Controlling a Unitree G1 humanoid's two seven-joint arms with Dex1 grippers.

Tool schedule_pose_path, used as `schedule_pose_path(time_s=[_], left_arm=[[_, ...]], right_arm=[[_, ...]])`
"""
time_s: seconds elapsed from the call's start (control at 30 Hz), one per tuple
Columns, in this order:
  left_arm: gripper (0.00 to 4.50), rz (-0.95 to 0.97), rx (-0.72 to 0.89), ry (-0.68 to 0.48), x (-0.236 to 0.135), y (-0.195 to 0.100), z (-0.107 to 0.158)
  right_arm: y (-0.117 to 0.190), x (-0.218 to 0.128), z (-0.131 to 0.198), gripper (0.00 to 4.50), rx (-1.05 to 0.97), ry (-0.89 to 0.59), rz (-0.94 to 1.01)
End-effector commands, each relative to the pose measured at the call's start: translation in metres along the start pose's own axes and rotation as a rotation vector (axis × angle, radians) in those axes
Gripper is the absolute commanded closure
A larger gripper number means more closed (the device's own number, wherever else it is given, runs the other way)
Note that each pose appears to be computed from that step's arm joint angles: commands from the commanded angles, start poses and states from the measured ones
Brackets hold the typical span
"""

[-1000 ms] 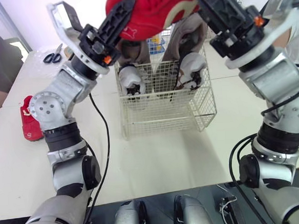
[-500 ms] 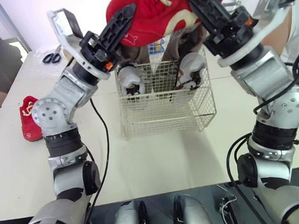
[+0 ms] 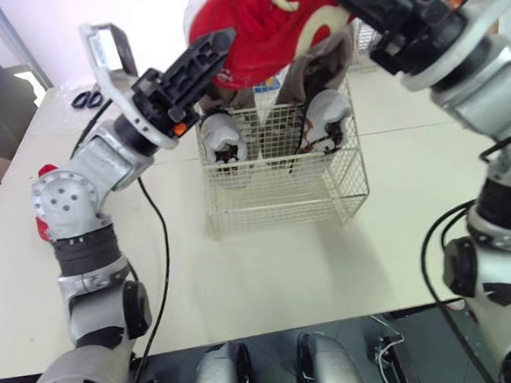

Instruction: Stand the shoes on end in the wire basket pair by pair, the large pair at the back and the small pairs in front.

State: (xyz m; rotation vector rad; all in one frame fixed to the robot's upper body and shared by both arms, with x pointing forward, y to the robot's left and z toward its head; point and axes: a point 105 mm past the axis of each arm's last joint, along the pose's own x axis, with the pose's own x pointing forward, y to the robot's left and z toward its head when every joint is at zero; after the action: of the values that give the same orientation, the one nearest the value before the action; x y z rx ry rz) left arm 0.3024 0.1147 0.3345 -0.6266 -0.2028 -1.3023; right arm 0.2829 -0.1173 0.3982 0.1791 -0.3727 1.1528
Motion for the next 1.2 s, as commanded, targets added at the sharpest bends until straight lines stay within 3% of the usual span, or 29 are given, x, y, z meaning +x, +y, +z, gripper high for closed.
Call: schedule_pose_path(time_s=[0.03, 0.17, 0.27, 0.47, 1.2], left_arm=[[0.02, -0.03, 0.072, 0.051, -0.019, -0.013, 0.012], [0.02, 0.042, 0.133, 0.104, -0.038, -0.007, 0.022], [0.02, 0.062, 0.156, 0.12, -0.04, -0.004, 0.024], [0.02, 0.073, 0.212, 0.122, -0.036, 0.002, 0.024], [0.02, 0.062, 0.228, 0.121, -0.029, -0.005, 0.015]], right_arm=[[0.0, -0.014, 0.025, 3.75, -0.149, 0.078, 0.036], [-0.001, -0.033, 0.027, 3.75, -0.301, 0.27, 0.111], [-0.005, -0.047, 0.009, 3.75, -0.389, 0.459, 0.195], [-0.016, -0.06, -0.02, 3.75, -0.463, 0.682, 0.322], [-0.042, -0.06, -0.101, 3.75, -0.56, 0.874, 0.53]])
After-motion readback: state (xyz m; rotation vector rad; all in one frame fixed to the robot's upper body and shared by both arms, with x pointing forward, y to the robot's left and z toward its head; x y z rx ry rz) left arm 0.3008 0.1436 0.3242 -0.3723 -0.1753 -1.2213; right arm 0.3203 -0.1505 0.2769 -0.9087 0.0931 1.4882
